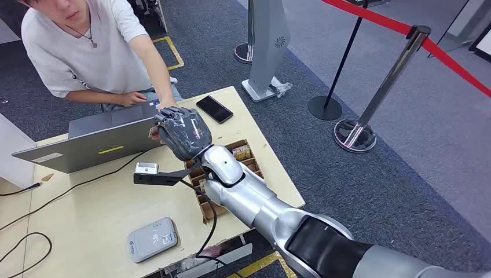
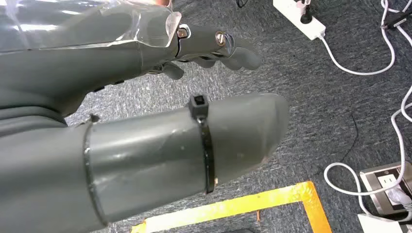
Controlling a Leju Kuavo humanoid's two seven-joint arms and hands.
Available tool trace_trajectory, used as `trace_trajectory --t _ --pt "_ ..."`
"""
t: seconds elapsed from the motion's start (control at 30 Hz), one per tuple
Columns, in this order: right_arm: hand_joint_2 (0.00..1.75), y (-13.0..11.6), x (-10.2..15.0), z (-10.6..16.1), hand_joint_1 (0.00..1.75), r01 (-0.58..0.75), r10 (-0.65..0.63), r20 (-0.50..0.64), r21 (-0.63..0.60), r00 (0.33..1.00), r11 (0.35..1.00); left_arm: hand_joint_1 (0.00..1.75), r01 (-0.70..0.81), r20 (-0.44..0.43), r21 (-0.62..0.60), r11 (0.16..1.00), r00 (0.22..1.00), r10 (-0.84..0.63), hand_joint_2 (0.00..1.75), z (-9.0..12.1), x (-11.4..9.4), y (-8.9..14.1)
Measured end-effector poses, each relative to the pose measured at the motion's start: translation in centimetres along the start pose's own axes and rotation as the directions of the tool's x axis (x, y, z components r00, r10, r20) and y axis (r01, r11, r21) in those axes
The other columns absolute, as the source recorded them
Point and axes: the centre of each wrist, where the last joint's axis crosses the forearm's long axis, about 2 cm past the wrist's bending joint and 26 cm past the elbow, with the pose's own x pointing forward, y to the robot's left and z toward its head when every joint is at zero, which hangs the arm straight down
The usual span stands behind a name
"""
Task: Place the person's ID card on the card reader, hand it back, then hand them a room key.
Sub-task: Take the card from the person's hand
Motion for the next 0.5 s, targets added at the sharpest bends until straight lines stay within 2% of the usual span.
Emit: trace_trajectory --t 0.5 --pt "1.75 -0.14 0.13 -0.01 1.75 0.033 -0.033 0.010 -0.005 0.999 0.999 0.00 -0.002 0.002 0.011 1.000 1.000 0.002 0.00 0.12 -0.13 -0.10"
